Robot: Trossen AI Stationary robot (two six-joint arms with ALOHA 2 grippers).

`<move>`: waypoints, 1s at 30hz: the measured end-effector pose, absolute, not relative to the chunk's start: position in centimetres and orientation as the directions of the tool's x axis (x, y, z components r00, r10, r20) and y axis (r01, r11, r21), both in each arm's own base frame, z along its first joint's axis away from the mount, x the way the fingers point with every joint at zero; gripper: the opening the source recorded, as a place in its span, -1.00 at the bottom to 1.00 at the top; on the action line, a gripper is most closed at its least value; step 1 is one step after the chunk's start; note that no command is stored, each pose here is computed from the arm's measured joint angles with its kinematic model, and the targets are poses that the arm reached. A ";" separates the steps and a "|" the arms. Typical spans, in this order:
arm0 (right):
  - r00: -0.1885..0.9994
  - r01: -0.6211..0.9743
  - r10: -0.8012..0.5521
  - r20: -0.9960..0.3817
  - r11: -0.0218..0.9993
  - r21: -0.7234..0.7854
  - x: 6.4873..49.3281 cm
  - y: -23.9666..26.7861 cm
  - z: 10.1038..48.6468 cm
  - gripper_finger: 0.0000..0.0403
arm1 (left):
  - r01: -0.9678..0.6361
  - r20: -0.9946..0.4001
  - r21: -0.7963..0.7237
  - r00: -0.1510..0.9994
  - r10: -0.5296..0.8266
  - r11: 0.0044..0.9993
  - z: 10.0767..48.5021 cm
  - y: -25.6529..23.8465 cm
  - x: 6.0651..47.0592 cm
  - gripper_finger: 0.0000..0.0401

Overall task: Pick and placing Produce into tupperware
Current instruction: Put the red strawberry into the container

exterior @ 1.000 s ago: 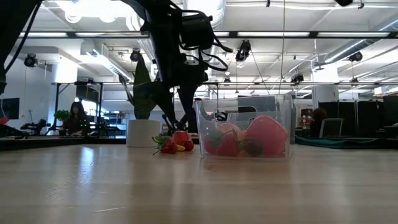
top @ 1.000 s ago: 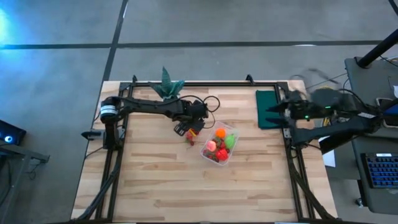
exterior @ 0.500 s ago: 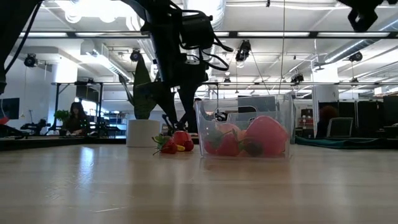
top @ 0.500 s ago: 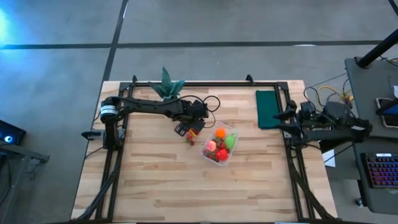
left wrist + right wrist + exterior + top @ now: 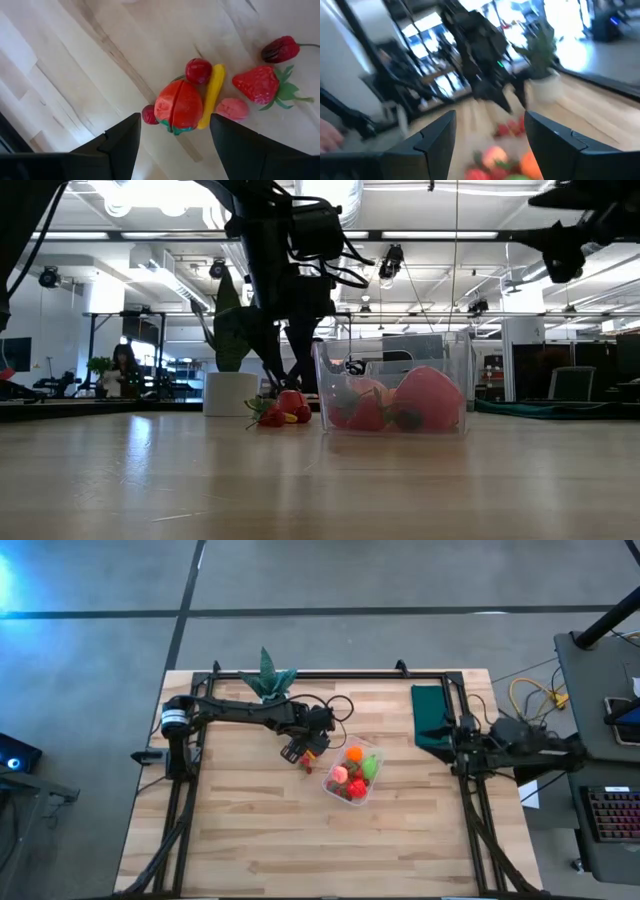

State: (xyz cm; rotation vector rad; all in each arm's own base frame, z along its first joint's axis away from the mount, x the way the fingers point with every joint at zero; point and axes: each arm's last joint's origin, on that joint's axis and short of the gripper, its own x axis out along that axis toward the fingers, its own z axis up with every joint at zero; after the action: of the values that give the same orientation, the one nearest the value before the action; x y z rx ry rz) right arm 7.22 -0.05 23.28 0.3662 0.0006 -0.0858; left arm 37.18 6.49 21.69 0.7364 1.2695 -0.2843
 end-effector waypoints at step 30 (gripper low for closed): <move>0.986 0.161 -0.164 -0.036 0.857 0.490 9.8 -0.2 17.0 0.12 | 0.642 -0.946 0.306 0.290 0.147 0.703 19.3 7.1 37.9 0.11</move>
State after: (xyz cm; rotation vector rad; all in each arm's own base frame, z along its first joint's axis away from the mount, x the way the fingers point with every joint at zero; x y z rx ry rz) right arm 9.77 -0.16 17.00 0.5146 -0.0076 -0.1708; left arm 37.86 7.14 19.27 0.7625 1.2591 -0.3768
